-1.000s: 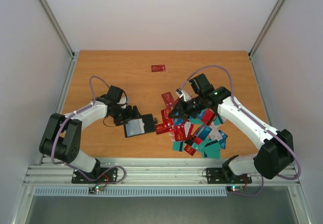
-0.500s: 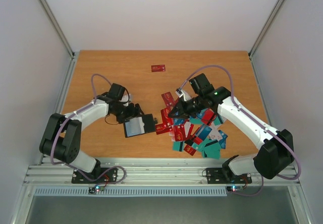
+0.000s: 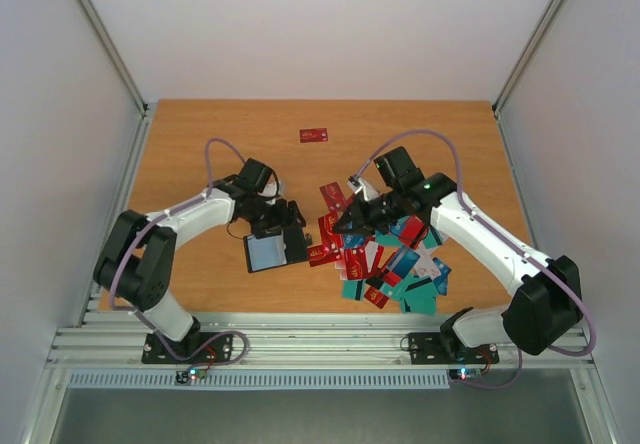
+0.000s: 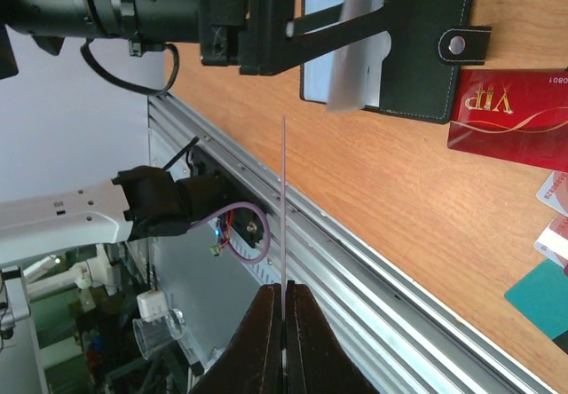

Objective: Put the credit cards into the card holder

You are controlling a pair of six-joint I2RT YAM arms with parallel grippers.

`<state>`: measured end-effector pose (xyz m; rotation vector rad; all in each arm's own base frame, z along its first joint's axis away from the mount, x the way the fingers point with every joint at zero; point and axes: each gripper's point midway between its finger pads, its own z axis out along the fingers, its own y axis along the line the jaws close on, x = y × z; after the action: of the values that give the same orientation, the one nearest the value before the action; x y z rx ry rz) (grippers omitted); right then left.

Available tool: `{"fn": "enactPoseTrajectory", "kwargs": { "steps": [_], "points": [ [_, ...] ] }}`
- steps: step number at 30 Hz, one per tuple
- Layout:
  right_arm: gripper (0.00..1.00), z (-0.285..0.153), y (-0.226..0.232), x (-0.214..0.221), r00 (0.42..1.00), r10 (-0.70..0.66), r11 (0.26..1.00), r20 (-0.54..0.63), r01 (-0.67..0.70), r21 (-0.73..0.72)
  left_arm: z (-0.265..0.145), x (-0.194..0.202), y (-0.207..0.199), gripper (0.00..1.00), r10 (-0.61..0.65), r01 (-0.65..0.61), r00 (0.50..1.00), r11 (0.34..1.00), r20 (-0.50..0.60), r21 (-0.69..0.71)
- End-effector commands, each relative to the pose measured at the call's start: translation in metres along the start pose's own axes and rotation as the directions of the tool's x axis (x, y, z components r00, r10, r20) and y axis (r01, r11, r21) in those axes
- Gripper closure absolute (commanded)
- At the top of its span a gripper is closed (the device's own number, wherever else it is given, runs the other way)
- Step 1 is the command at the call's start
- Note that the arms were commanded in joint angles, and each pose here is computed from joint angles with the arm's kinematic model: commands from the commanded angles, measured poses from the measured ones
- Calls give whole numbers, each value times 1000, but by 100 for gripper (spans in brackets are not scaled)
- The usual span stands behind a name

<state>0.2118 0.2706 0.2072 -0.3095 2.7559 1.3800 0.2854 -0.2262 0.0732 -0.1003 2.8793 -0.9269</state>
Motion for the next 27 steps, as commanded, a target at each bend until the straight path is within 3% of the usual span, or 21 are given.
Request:
{"fn": "enactPoseTrajectory", "kwargs": {
  "steps": [1, 11, 27],
  "points": [
    [99, 4, -1, 0, 1000, -3, 1000, 0, 3, -8, 12, -15, -20, 19, 2, -2, 1000, 998, 3, 61],
    [99, 22, -7, -11, 1000, 28, 998, -9, -28, -50, 43, -19, -24, 19, -90, 98, 994, 986, -62, 137],
    [99, 92, -21, -24, 992, 24, 986, -123, -44, -159, 43, -21, -20, 20, -102, 113, 991, 985, -83, 134]
  ]
}}
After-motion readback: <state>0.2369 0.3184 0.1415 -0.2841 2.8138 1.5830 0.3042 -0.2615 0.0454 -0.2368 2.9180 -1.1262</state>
